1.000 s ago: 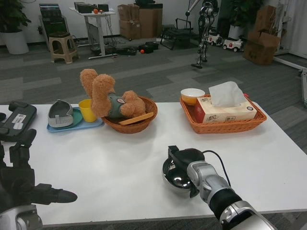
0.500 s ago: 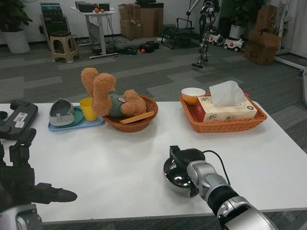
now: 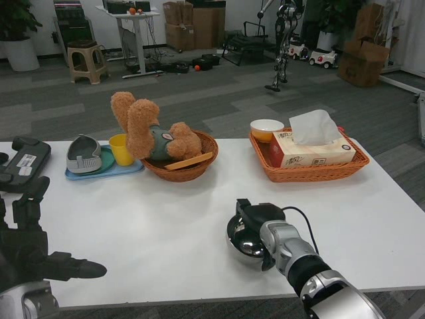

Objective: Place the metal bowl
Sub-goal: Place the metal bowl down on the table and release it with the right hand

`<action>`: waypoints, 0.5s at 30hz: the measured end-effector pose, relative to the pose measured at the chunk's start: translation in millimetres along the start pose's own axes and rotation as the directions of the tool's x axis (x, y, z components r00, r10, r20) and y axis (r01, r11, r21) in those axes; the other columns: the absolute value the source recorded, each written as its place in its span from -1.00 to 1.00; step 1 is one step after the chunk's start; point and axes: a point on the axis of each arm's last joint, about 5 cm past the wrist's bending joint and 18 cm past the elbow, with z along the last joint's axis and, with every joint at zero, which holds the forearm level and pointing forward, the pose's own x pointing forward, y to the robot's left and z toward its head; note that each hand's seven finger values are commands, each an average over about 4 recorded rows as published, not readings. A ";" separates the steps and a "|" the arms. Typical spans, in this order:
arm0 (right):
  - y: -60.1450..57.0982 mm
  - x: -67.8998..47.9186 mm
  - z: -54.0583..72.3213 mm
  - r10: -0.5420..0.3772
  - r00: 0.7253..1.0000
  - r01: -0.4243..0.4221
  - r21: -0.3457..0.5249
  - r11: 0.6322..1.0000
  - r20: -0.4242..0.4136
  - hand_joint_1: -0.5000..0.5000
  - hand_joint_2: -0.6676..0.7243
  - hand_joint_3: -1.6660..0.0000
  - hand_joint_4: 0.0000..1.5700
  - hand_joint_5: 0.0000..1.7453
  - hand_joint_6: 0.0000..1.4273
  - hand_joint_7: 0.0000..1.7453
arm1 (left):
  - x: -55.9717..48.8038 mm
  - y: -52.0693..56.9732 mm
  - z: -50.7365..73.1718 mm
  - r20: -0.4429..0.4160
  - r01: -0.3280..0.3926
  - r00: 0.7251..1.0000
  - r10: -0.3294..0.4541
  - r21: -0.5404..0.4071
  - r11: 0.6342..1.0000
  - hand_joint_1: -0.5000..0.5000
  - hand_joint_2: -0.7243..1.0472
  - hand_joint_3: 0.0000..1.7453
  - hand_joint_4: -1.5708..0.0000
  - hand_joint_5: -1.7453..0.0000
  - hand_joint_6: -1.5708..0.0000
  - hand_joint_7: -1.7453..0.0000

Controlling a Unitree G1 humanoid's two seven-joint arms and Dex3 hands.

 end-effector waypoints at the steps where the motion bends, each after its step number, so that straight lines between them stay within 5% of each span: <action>1: -0.1 0.0 -0.3 0.000 1.000 0.000 0.010 1.000 -0.001 -0.65 0.75 0.14 -0.99 -0.17 -1.00 1.00 | 0.2 0.0 -0.1 0.000 0.000 1.000 0.000 0.001 1.000 -1.00 -1.00 -1.00 -0.24 -0.18 1.00 0.94; 6: -1.0 -0.1 -3.1 0.003 1.000 -0.001 0.073 0.997 -0.014 -0.71 0.95 0.79 -1.00 -0.61 -1.00 0.82 | 1.5 0.4 -1.0 -0.003 0.000 1.000 0.000 0.010 1.000 -1.00 -1.00 -1.00 -0.24 -0.06 1.00 1.00; 15: 1.2 -0.6 -9.1 0.048 0.998 -0.041 0.168 0.985 -0.033 -0.83 1.00 1.00 -1.00 -1.00 -1.00 -0.26 | 3.4 0.7 -2.2 -0.006 0.001 1.000 -0.001 0.020 1.000 -1.00 -1.00 -1.00 -0.24 -0.06 1.00 0.92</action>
